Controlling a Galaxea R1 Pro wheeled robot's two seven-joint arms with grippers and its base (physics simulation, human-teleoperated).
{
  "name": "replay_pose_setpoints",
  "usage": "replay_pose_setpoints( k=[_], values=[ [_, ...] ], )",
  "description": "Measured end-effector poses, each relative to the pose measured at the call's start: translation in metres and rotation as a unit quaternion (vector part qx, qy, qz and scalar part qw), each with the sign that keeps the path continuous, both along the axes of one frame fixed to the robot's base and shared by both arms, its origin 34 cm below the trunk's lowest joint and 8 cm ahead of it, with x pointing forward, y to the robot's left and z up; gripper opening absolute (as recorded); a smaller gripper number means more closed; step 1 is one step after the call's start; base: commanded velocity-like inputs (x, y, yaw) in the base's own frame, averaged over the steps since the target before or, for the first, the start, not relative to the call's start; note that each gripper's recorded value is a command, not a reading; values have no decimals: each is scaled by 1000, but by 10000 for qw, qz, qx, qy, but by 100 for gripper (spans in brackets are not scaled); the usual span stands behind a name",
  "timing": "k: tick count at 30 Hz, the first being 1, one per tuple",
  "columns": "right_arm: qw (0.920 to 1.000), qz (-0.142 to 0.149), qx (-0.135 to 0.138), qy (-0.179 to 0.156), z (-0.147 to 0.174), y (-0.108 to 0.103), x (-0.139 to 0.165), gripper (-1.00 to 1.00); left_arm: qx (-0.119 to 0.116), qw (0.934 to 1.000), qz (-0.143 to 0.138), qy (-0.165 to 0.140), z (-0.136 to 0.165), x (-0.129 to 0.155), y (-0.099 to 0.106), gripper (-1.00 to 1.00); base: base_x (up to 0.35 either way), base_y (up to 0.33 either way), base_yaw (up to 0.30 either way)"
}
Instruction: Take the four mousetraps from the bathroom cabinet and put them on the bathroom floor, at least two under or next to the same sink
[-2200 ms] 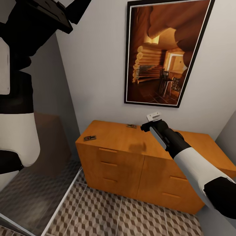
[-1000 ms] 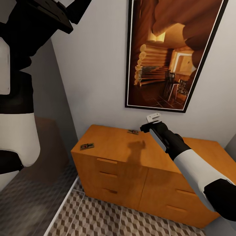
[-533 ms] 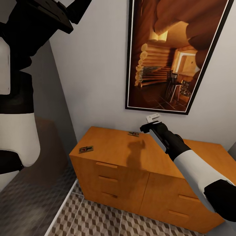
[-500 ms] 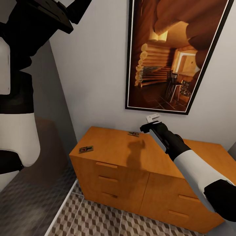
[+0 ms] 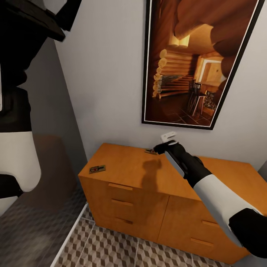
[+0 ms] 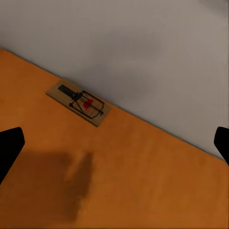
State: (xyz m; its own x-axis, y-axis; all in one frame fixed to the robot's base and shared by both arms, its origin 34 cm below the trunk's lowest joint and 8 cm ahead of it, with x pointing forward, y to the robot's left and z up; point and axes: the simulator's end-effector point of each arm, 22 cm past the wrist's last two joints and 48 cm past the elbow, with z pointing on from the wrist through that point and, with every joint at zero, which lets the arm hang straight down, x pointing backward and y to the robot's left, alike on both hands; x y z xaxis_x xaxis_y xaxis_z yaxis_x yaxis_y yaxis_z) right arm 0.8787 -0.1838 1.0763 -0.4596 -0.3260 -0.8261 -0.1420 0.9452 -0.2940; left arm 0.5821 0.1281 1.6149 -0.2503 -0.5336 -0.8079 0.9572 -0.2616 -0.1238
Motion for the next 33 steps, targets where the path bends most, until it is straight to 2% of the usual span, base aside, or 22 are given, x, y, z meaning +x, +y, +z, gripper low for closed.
replay_pose_setpoints(
  k=[7,23,33],
  values=[
    [9999,138,-44,-24,-11,12,-10,100,-267,9990,22,359,-9,21,27,100,0,0,0],
    [9993,361,65,75,-36,32,-36,100,-138,9910,-203,1316,-65,68,16,100,0,0,0],
    [9986,485,139,-129,-16,45,-37,100,21,9830,131,1829,-111,108,-2,100,0,0,0]
  ],
)
